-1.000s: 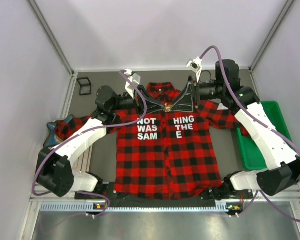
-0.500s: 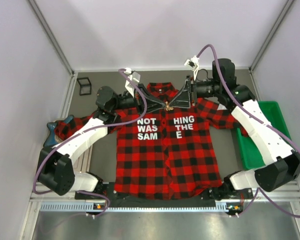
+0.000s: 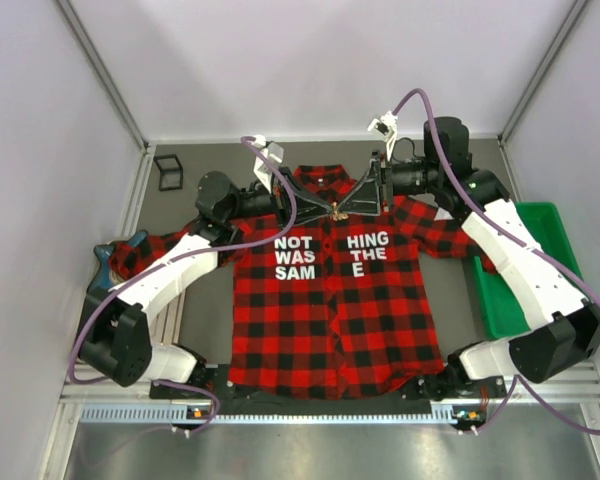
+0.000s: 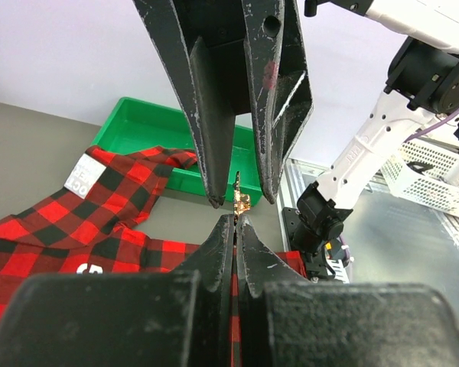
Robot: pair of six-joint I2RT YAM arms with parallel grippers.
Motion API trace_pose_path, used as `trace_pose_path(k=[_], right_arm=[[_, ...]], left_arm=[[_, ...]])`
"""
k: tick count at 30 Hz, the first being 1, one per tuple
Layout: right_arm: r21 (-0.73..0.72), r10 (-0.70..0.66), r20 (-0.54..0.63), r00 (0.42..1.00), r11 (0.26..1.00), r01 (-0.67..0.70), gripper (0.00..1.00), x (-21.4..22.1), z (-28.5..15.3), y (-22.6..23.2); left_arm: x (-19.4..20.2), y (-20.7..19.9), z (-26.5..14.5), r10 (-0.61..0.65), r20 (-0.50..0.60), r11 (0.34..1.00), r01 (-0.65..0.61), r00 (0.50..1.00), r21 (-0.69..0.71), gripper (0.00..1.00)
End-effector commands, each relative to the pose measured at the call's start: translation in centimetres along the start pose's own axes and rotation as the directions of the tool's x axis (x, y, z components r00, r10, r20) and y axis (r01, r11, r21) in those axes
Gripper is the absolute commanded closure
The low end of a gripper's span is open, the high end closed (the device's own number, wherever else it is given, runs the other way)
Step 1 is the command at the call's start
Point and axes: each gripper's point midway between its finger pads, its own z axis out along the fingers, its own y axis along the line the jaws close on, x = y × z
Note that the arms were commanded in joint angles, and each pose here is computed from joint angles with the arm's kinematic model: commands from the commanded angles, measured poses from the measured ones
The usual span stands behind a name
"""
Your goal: Pin the brooch onto the clothing
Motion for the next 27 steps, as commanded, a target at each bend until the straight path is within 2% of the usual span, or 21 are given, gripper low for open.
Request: trace_pose_path(k=[1, 6, 12, 21, 26, 27], right_arm=[[-0.018, -0.077, 0.036, 0.996, 0.997, 0.078, 0.70, -1.6, -0.3, 1.2], [-0.017, -0.082, 0.030, 0.996, 0.996, 0.083, 0.70, -1.3, -0.2, 1.0], [-0.018, -0.088, 0.022, 0.996, 0.996, 0.088, 0.79, -0.8, -0.1, 1.0], [-0.001, -0.113, 0.006, 0.994, 0.994, 0.113, 0.83, -0.1, -0.3, 0.7], [0.014, -0.120, 0.005, 0.993, 0.993, 0.120, 0.91, 0.0, -0.3, 0.5], [0.016, -0.125, 0.006, 0.992, 0.992, 0.125, 0.96, -0.1, -0.3, 0.5]], left_arm=[[-1.2, -0.5, 0.3, 0.032, 0.027, 0.999, -0.032, 0.999, 0.015, 1.00], [-1.3, -0.5, 0.4, 0.025, 0.027, 1.000, -0.025, 0.999, 0.017, 1.00], [-1.3, -0.5, 0.4, 0.021, 0.028, 1.000, -0.022, 0.999, 0.020, 1.00], [-1.4, -0.6, 0.6, 0.002, 0.037, 1.000, -0.003, 0.999, 0.028, 1.00], [-1.4, -0.6, 0.6, 0.004, 0.040, 1.000, -0.005, 0.999, 0.031, 1.00], [-1.4, -0.6, 0.6, 0.003, 0.038, 1.000, -0.004, 0.999, 0.030, 1.00]])
